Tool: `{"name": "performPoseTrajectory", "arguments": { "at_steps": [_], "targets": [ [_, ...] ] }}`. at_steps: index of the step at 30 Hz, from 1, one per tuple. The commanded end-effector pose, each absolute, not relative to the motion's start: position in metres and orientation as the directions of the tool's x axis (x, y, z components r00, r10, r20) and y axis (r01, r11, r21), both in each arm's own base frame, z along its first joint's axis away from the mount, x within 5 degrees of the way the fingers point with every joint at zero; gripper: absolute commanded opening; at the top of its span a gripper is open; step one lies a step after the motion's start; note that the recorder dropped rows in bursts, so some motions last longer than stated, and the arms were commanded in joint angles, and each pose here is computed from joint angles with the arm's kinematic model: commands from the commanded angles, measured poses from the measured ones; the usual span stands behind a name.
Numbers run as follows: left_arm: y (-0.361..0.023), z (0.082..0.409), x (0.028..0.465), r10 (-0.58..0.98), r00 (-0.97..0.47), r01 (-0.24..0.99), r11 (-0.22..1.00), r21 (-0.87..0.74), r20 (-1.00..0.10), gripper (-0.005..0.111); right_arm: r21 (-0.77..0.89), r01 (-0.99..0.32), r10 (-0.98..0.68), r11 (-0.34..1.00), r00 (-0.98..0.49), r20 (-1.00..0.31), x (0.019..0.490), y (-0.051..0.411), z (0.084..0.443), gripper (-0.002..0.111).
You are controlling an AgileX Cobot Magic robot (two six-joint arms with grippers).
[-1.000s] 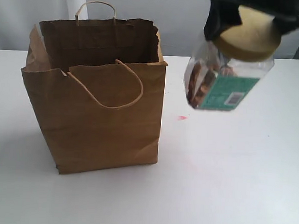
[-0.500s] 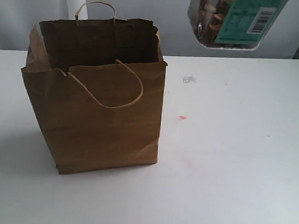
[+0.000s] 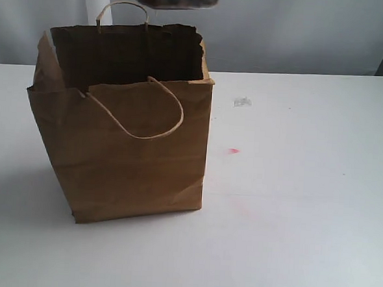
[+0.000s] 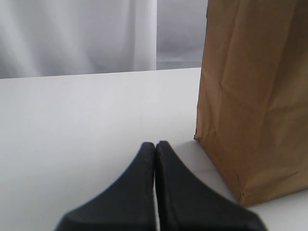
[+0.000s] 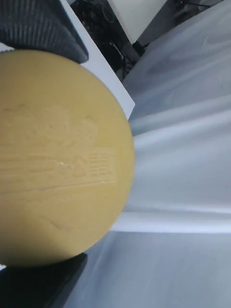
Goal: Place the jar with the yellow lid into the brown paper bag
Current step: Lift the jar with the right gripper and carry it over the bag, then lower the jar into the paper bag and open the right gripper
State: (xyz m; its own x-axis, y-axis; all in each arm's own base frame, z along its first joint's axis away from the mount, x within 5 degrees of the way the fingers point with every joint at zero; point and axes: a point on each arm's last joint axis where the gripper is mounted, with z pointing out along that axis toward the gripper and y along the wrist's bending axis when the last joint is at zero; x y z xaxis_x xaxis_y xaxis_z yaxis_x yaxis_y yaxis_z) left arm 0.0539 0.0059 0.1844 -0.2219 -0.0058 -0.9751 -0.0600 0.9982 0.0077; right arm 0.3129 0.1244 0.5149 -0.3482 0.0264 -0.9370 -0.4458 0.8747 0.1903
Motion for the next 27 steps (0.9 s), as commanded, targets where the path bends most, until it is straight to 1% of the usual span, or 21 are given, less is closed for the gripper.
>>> {"name": "performPoseTrajectory", "arguments": {
  "at_steps": [1,7,11,18,23,26,27],
  "targets": [
    [0.005,0.186,0.054,-0.012,-0.214,-0.053,0.999,0.0,-0.977,0.001,0.181,-0.5,0.036,0.847,-0.286,-0.958,0.33,0.155,0.505,0.0],
    [0.005,0.186,0.054,-0.012,-0.214,-0.053,0.999,0.0,-0.977,0.001,0.18,-0.522,0.01,0.834,-0.312,-0.95,0.355,0.186,0.475,0.0],
    [0.005,0.186,0.054,-0.012,-0.214,-0.053,0.999,0.0,-0.977,0.001,0.185,-0.523,-0.01,0.832,-0.347,-0.938,0.366,0.195,0.458,0.0],
    [0.005,0.186,0.054,-0.012,-0.214,-0.053,0.999,0.0,-0.977,0.001,0.167,-0.516,-0.061,0.84,-0.396,-0.916,0.38,0.202,0.435,0.0],
    [0.005,0.186,0.054,-0.012,-0.214,-0.053,0.999,0.0,-0.977,0.001,0.081,-0.502,-0.163,0.861,-0.423,-0.891,0.389,0.202,0.416,0.0],
    [0.005,0.186,0.054,-0.012,-0.214,-0.053,0.999,0.0,-0.977,0.001,0.067,-0.5,-0.191,0.863,-0.447,-0.874,0.393,0.203,0.405,0.0],
    [0.005,0.186,0.054,-0.012,-0.214,-0.053,0.999,0.0,-0.977,0.001,0.067,-0.5,-0.206,0.864,-0.471,-0.858,0.397,0.205,0.396,0.0]
  ]
}}
